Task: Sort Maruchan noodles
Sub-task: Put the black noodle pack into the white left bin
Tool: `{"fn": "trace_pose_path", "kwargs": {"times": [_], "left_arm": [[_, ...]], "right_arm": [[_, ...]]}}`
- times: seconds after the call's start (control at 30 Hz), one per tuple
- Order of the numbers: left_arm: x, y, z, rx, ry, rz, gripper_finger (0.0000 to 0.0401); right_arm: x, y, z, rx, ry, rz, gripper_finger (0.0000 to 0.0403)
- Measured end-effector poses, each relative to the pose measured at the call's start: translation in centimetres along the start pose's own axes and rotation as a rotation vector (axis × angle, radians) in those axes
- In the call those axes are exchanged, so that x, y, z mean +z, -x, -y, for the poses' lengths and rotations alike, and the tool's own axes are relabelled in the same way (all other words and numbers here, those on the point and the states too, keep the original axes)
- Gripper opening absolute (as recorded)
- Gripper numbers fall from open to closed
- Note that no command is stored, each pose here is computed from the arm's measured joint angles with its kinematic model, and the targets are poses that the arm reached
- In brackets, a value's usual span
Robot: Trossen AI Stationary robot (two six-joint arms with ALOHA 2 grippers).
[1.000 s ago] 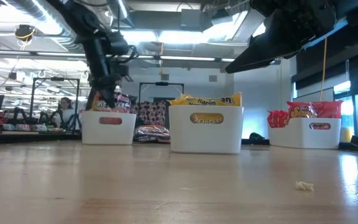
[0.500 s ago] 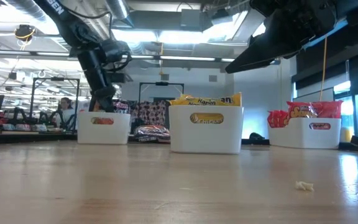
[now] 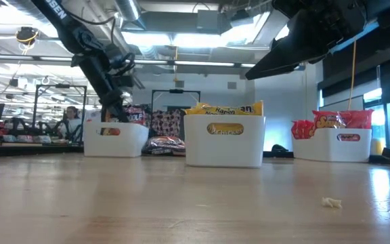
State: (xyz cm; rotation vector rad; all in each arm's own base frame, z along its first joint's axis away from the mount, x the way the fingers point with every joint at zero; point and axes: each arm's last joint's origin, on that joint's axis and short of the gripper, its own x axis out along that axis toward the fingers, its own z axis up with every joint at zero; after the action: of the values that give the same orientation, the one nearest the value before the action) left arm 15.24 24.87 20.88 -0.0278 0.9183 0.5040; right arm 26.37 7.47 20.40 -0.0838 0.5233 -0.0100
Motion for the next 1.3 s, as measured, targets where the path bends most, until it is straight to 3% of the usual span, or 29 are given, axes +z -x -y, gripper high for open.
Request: {"fn": "trace_pose_path", "kwargs": {"times": [0.3,0.53,0.93,1.3], "left_arm": [[-1.0,-2.6,-0.4,-0.026,-0.009,-0.049,0.0114],[-0.8,-2.7,-0.5,0.008,0.012,-0.048,0.0117],[-0.7,-2.7,-0.7,0.086,0.020,-0.069,0.0186],[0.2,-3.0,0.2,0.163,-0.020,-0.096,0.0194]], "right_arm": [[0.0,0.0,0.0,0.000,-0.005,0.000,0.0248],[0.0,0.0,0.0,0.000,-0.016,0.000,0.0248],[0.0,0.0,0.0,0.000,-0.017,0.000,0.0248],[0.3,0.0,0.0,0.003,-0.026,0.028,0.0248]]}}
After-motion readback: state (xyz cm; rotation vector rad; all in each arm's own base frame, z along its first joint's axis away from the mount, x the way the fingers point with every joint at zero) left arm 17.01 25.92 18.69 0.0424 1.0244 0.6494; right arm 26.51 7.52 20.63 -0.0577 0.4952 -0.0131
